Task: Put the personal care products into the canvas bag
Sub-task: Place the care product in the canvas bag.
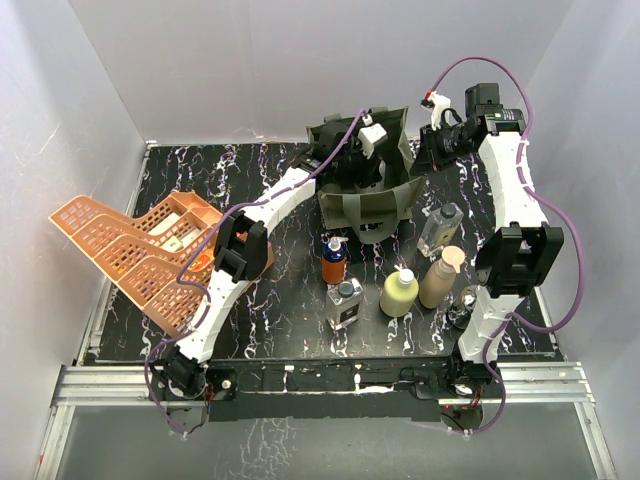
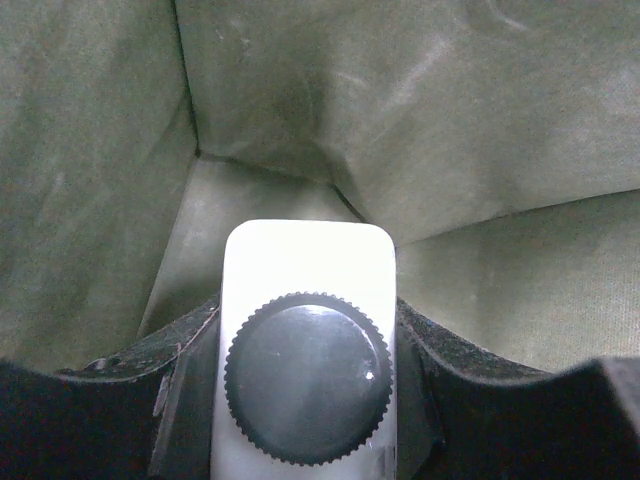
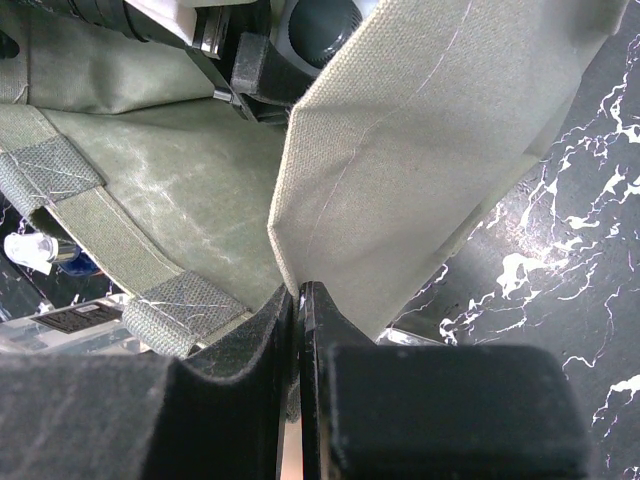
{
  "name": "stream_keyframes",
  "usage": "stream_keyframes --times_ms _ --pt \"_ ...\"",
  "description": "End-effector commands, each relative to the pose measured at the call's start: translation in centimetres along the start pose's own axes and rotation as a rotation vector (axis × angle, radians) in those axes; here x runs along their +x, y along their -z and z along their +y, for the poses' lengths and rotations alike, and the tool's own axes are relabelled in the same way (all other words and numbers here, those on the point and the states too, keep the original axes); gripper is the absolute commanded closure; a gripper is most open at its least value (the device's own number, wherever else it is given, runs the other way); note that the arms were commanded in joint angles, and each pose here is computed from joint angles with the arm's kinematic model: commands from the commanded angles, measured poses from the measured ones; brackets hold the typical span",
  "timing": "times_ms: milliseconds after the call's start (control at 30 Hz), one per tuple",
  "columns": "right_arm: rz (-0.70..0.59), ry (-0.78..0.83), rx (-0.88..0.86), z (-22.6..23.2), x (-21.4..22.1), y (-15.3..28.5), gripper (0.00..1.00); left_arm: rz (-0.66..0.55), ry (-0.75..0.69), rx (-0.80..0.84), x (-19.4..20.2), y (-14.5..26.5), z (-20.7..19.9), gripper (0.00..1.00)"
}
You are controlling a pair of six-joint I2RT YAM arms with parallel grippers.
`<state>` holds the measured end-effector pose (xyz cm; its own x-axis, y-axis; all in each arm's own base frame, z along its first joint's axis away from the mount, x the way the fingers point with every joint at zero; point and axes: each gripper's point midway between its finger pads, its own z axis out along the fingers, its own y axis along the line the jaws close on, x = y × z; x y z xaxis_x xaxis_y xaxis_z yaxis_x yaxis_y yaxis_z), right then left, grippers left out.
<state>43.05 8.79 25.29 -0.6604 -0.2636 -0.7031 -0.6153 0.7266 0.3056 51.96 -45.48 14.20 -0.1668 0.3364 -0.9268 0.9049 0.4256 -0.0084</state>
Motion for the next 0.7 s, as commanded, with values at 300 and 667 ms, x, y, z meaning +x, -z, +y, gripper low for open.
stream_keyframes --times_ms 300,667 --pt "-0.029 0.042 0.051 -0.5 -0.8 0.6 0.91 -0.116 -0.049 0.041 -6.2 2.1 -2.0 0.33" --pt "-0.029 0.048 0.056 -0.5 -0.8 0.7 0.91 -0.133 -0.072 0.022 -7.5 2.8 -1.9 0.13"
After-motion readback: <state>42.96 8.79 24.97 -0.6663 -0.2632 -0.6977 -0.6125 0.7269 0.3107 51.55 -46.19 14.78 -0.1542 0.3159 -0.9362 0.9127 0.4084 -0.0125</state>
